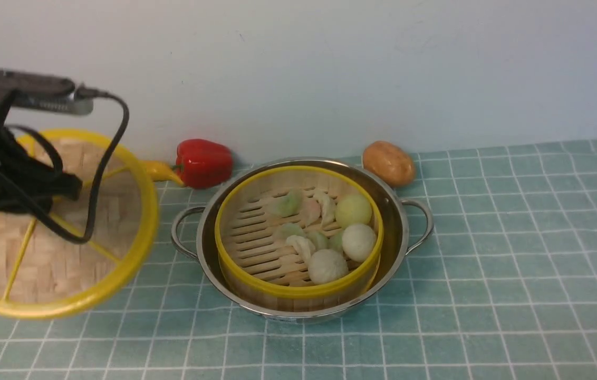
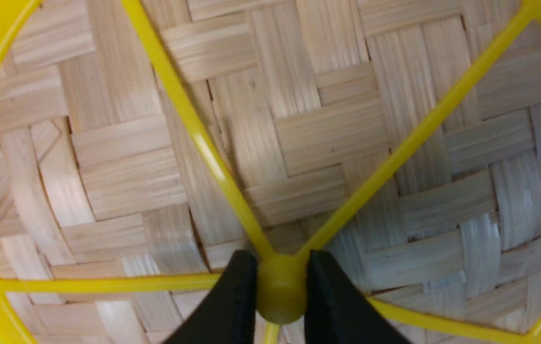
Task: Place the steamer in the pot on the blue tablecloth, and put the lid on the steamer.
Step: 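Place the yellow bamboo steamer lid onto the steamer in the pot with the left gripper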
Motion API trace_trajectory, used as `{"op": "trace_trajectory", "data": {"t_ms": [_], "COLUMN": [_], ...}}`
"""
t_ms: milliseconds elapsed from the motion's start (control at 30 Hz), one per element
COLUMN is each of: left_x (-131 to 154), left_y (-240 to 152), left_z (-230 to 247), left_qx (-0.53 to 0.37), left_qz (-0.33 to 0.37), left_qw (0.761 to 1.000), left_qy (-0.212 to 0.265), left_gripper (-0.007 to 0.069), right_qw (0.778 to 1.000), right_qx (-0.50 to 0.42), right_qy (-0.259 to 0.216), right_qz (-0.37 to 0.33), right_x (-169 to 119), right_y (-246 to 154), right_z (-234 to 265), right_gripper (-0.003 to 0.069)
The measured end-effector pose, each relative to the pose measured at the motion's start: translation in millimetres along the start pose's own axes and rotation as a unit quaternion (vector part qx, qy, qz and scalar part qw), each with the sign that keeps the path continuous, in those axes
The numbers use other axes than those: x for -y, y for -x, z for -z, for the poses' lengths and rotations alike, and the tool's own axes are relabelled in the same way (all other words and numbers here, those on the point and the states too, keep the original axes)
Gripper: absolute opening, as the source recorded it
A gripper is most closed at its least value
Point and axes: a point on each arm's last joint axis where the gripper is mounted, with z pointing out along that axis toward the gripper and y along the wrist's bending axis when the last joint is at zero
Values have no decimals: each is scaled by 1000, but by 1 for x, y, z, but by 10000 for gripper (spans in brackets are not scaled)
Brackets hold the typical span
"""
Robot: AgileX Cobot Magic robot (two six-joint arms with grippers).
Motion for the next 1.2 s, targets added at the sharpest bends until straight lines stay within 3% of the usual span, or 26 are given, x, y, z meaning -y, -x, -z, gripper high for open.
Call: {"op": "trace_trajectory", "data": {"t_ms": [100,133,267,367,533,833,1200], "left_x": [19,41,89,118,149,166,169], "left_y": [17,30,52,62,74,88,93], "left_z": [13,17,5,-16,-50,-96,-103], "left_qx": [20,31,39,24,-2,-29,-12], "left_qz": [-57,-104,-203,-255,-309,-326,-324], "left_qw": [997,991,968,953,939,934,936], "left_qy": [-45,-84,-140,-160,-153,-143,-139], "left_gripper": [117,117,117,117,117,117,117], "right_qw": [1000,1000,1000,1000,1000,1000,1000], "right_qx": [0,0,0,0,0,0,0], "right_qy": [0,0,0,0,0,0,0], "right_qz": [0,0,0,0,0,0,0], "right_x": [0,0,0,0,0,0,0], "right_y": [0,0,0,0,0,0,0], "right_z": [0,0,0,0,0,0,0], "right_gripper": [242,242,242,242,242,242,242]}}
